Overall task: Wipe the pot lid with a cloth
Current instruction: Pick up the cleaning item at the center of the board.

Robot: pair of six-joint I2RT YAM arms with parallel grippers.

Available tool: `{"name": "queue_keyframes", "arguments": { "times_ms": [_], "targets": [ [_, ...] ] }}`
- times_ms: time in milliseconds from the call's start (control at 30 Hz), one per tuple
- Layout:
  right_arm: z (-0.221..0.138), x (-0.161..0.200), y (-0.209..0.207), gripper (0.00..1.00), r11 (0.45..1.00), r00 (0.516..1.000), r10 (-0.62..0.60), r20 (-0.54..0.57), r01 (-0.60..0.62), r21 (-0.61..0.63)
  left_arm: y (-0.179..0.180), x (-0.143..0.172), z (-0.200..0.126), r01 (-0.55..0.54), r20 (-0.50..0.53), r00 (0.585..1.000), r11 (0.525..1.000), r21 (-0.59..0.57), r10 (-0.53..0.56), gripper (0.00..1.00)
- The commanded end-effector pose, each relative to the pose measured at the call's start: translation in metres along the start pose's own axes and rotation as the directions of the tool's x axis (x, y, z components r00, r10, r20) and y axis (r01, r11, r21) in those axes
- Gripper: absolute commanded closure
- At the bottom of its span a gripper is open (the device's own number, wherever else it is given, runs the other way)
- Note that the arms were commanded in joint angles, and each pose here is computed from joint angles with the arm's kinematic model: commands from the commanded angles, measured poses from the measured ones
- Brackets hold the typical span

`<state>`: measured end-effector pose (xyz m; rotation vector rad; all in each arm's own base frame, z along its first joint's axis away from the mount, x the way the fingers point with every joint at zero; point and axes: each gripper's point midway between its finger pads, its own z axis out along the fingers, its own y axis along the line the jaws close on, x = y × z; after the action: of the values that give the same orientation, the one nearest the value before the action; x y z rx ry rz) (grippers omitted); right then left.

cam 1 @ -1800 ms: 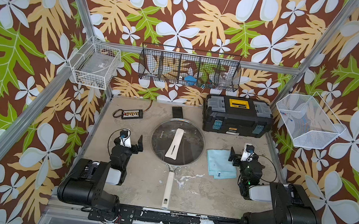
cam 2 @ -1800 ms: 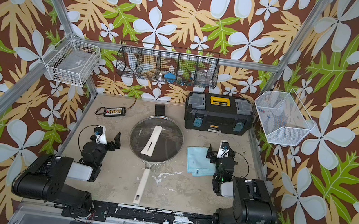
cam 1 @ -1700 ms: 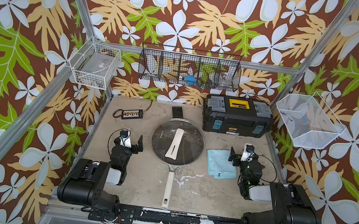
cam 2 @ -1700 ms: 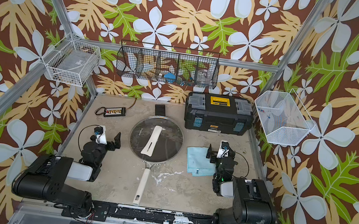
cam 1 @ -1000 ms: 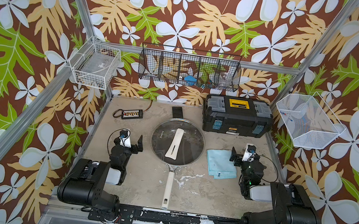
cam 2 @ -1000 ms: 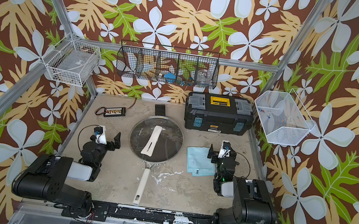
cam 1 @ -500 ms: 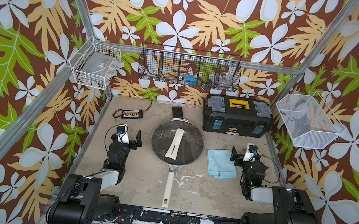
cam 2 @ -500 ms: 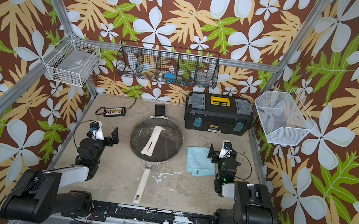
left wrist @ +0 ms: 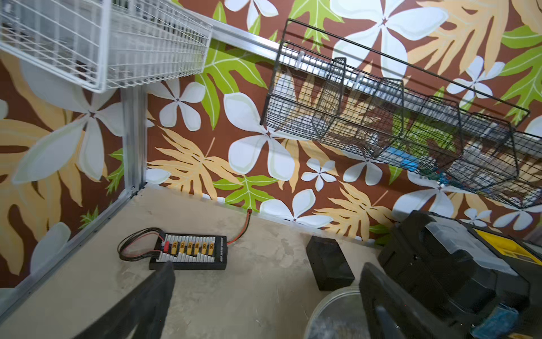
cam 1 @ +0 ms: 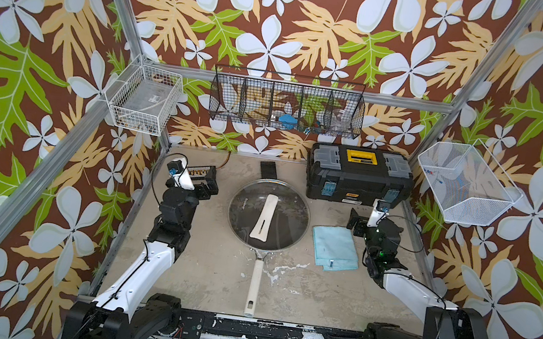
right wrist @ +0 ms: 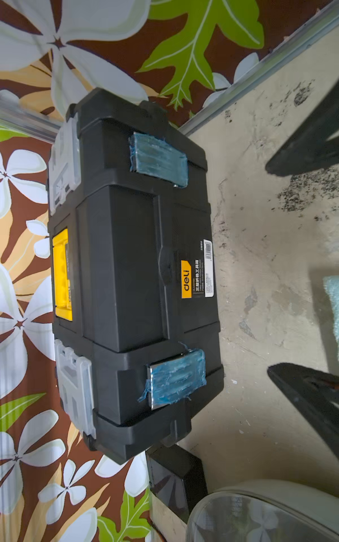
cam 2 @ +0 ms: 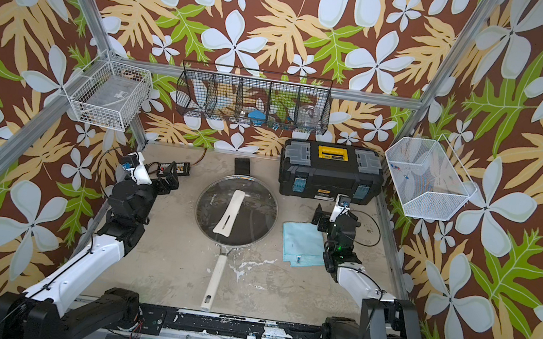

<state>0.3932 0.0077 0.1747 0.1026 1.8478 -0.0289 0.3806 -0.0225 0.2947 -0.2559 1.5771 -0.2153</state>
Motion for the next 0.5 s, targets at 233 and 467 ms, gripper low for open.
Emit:
{"name": "queue_keyframes", "arguments": {
  "times_ms": [233, 467],
  "targets": [
    [-0.016, 0.046, 0.011, 0.0, 1.0, 0.91, -0.021, -0.414, 0.016, -0.015, -0.06, 0.036, 0.003, -0.027, -0.277, 0.959, 0.992, 0.123, 0.06, 0.0],
    [-0.016, 0.066, 0.021, 0.0, 0.998, 0.794, -0.058, -0.606, 0.028, -0.059, -0.105, 0.06, 0.008, -0.103, -0.387, 0.906, 0.977, 0.189, 0.171, 0.0]
  ]
}}
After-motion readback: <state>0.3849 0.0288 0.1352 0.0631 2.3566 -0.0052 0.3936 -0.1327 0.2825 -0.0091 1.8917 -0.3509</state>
